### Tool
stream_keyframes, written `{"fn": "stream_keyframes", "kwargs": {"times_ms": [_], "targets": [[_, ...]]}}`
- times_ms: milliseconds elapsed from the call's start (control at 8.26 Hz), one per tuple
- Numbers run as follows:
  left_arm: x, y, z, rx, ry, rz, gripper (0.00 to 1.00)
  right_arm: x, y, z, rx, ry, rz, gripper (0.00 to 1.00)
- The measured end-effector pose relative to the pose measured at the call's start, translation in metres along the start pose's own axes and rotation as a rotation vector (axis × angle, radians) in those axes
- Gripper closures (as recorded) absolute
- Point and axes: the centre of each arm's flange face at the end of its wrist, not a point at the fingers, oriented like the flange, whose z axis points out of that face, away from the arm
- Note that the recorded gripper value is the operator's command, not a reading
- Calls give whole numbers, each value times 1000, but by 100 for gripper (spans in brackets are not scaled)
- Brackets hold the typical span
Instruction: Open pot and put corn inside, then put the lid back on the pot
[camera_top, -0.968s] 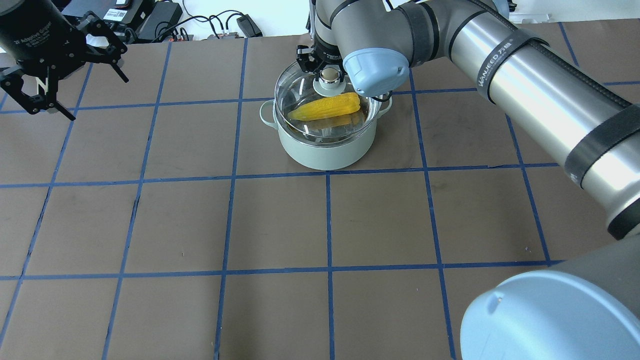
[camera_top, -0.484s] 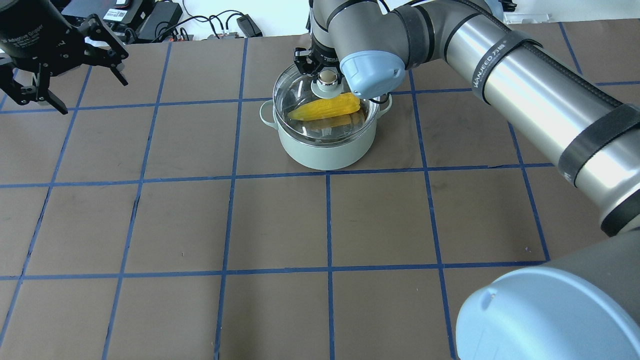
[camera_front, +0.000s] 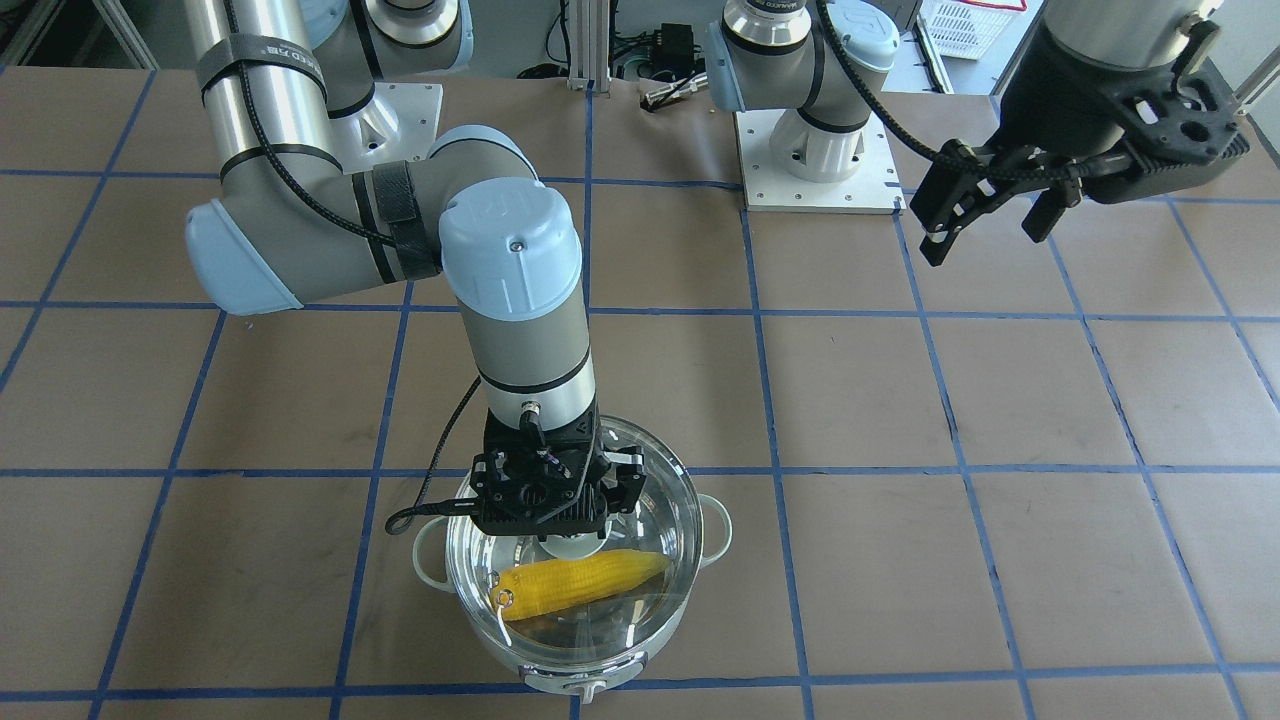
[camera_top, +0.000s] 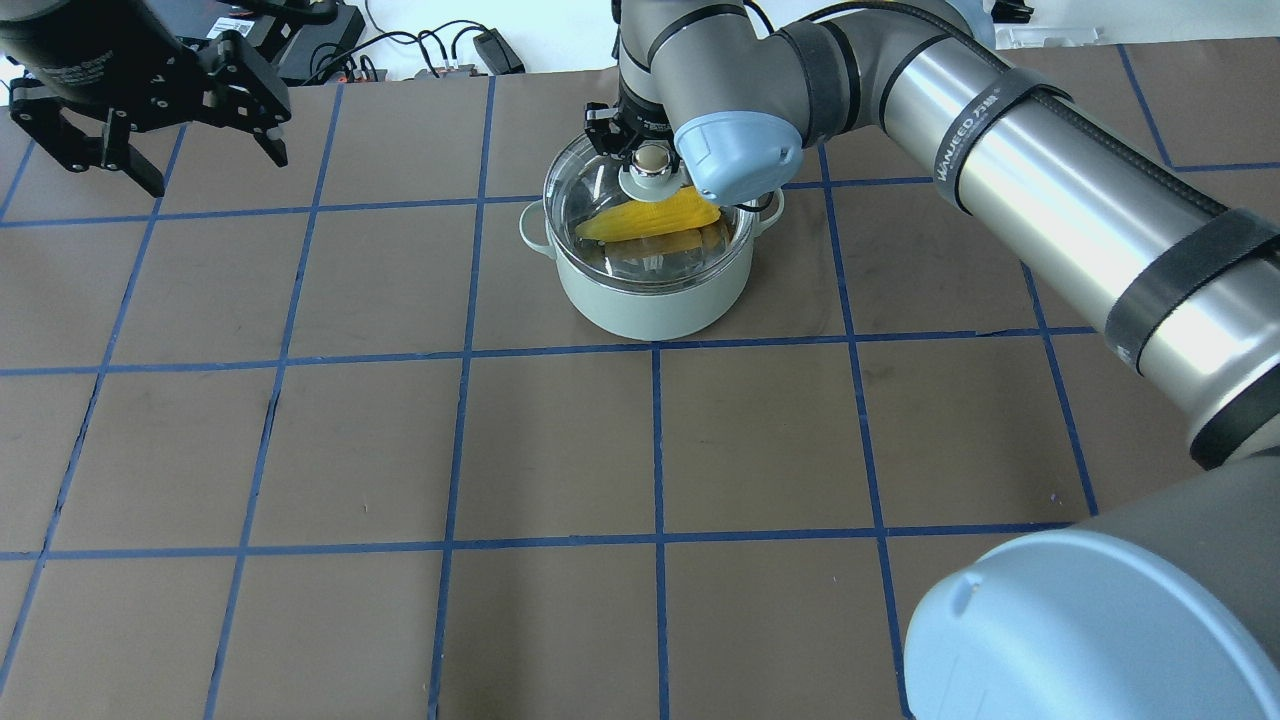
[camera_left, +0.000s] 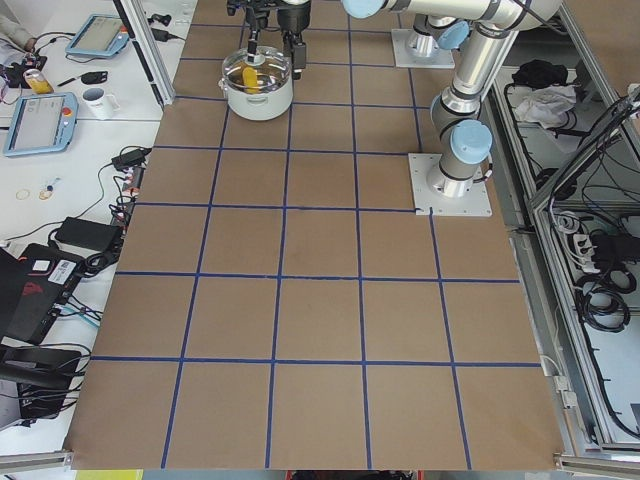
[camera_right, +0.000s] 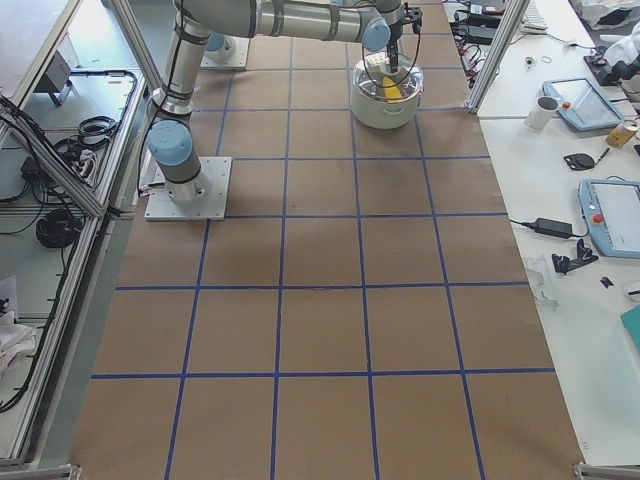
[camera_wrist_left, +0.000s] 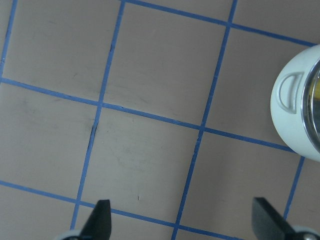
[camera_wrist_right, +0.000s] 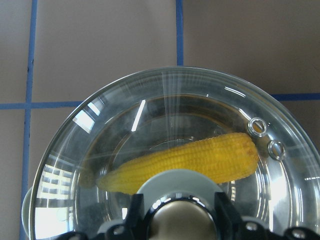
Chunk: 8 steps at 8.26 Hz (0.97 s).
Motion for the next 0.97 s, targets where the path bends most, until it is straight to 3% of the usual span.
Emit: {"fn": "stream_keyframes", "kwargs": {"times_ms": [484, 968], "targets": [[57, 1, 29, -21, 4, 107, 0, 2, -1, 10, 13, 23, -1, 56], [65, 11, 40, -39, 23, 177, 0, -5, 3, 11, 14, 21, 4, 56]]}}
